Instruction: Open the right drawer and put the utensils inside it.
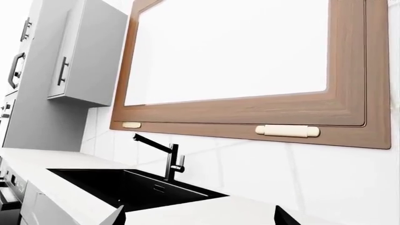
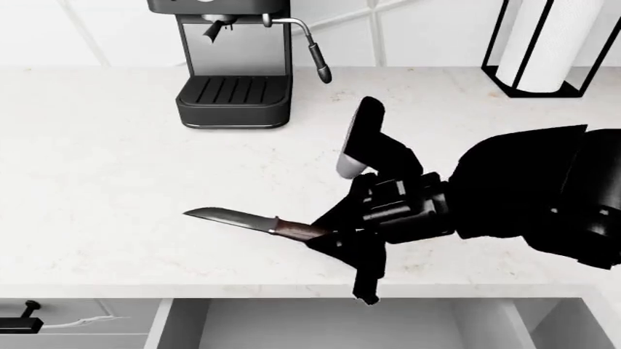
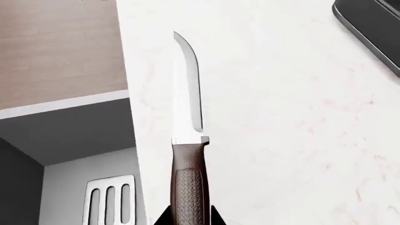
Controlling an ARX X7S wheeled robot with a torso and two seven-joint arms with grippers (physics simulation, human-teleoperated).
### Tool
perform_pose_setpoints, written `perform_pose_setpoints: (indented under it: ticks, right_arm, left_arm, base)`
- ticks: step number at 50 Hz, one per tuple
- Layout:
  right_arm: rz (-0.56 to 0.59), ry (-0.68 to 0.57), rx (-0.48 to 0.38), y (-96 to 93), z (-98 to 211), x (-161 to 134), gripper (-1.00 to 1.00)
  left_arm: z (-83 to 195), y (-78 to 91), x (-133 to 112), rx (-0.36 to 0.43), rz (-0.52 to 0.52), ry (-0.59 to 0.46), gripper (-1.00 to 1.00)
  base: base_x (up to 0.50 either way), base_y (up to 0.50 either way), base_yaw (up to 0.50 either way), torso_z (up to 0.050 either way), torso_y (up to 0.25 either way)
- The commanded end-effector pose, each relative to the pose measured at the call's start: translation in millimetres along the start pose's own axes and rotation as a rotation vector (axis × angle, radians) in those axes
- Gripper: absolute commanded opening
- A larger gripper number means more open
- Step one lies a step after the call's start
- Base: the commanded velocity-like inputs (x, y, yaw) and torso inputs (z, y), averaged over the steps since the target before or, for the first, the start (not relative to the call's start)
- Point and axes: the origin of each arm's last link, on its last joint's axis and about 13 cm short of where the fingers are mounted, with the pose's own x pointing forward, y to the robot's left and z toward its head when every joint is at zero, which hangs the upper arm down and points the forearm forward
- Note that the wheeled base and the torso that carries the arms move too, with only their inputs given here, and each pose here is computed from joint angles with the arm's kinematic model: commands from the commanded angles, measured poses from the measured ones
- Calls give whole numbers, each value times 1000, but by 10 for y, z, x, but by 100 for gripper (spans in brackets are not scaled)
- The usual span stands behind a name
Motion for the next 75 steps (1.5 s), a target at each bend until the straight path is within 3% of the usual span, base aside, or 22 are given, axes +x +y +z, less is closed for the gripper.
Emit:
perform_pose_setpoints:
  ticks: [1, 10, 27, 52, 75]
  right_arm:
    - [-17, -5, -19, 447, -51, -232, -100]
    - [-35, -17, 57, 696, -106, -311, -100]
    - [28, -22, 53, 1066, -155, -338, -100]
    - [97, 22, 61, 1251, -205, -467, -100]
    - [133, 69, 67, 1239, -199, -451, -100]
  left_arm:
    - [-7, -10, 2, -4, -3, 1, 100]
    - [-13, -26, 4, -7, -10, 5, 100]
    - [-14, -36, 5, -7, -13, 6, 100]
    - [-24, -40, 4, -10, -12, 10, 100]
    - [-24, -42, 3, -8, -13, 9, 100]
  base:
    - [0, 0, 0, 0, 0]
    - [0, 0, 0, 0, 0]
    - [0, 0, 0, 0, 0]
    - [0, 0, 0, 0, 0]
    - [0, 0, 0, 0, 0]
